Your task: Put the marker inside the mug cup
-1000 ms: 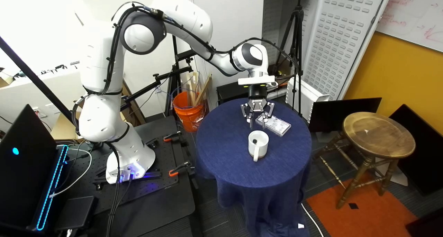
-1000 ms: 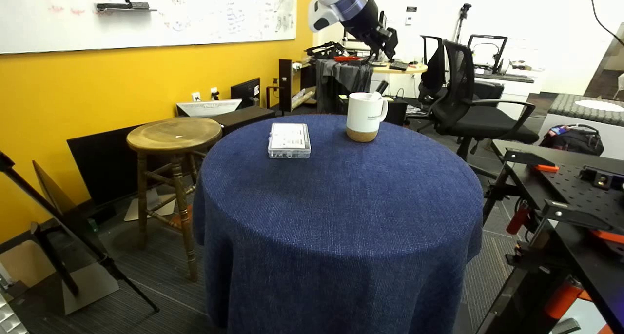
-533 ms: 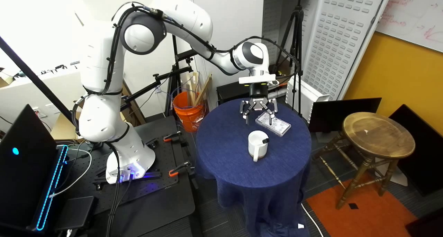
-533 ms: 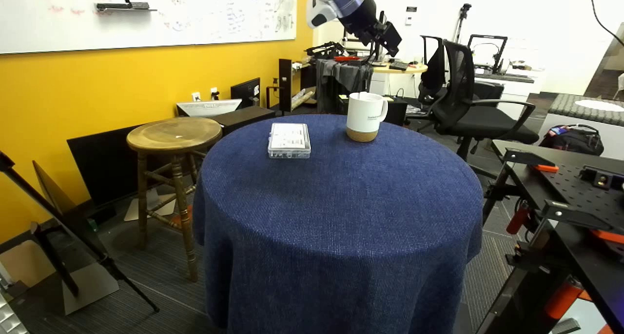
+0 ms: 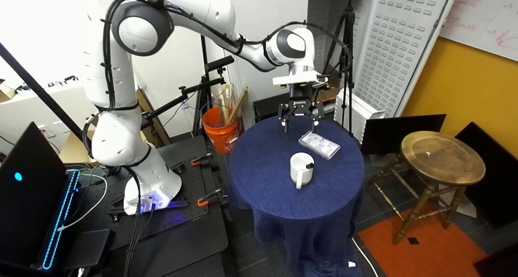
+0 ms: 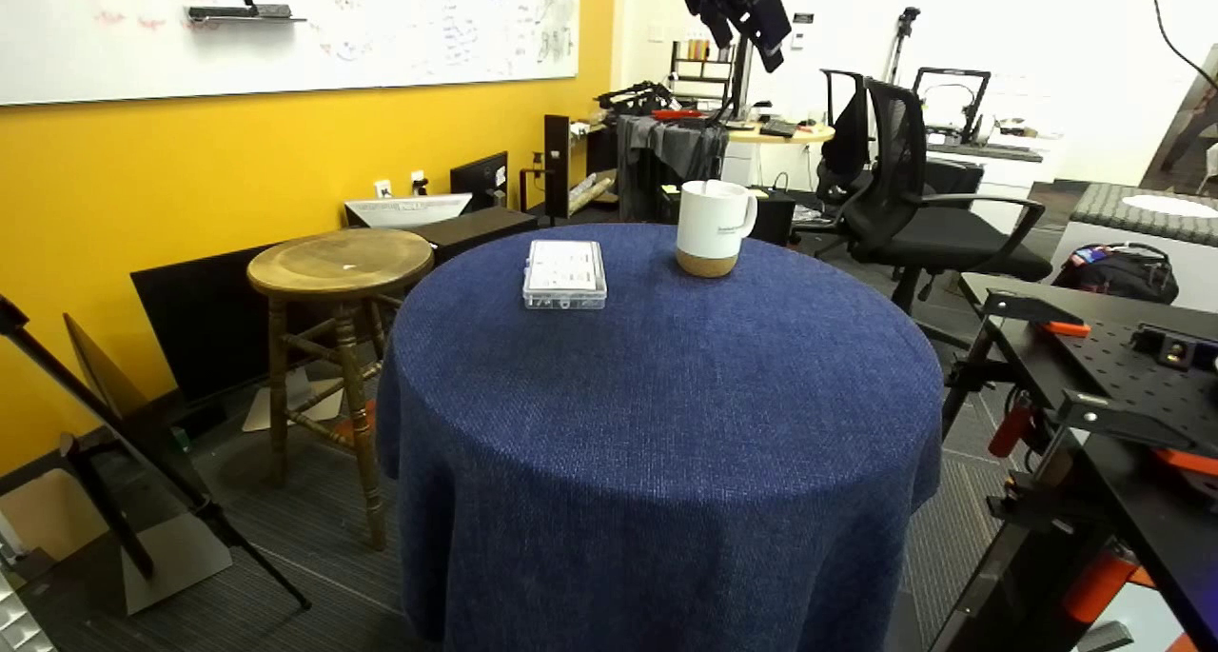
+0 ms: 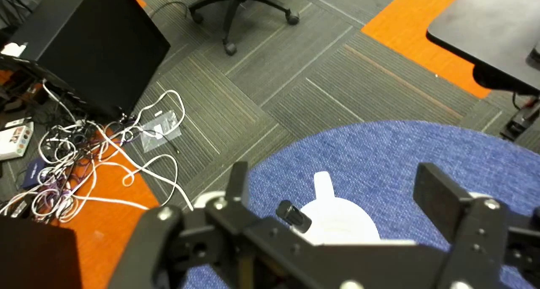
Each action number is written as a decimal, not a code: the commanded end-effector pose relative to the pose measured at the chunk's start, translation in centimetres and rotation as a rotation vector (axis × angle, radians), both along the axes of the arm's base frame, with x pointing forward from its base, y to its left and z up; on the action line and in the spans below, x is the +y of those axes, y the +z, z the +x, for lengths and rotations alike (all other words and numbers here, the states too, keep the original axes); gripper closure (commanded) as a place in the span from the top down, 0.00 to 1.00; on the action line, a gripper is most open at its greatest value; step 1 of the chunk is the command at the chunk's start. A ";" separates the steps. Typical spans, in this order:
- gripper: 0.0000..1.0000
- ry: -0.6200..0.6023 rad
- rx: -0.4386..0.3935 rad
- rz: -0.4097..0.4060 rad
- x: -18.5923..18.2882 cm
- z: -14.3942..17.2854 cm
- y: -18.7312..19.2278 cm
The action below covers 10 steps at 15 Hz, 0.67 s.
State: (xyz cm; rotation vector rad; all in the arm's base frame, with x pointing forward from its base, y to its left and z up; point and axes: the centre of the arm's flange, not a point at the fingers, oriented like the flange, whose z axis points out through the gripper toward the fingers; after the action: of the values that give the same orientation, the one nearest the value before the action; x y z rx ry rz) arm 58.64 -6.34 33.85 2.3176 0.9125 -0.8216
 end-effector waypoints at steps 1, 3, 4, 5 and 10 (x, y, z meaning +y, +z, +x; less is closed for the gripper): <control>1.00 -0.035 -0.147 0.130 0.3 -2.8 3.6; 1.00 -0.047 -0.223 0.209 0.8 -3.0 4.7; 1.00 -0.050 -0.263 0.250 1.1 -3.1 5.1; 1.00 -0.053 -0.304 0.292 1.4 -3.0 5.4; 1.00 -0.030 -0.509 0.503 2.9 -2.6 5.5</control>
State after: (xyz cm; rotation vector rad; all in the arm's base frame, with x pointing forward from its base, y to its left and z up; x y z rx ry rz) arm 57.48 -3.70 39.45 2.7187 0.8919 -0.1726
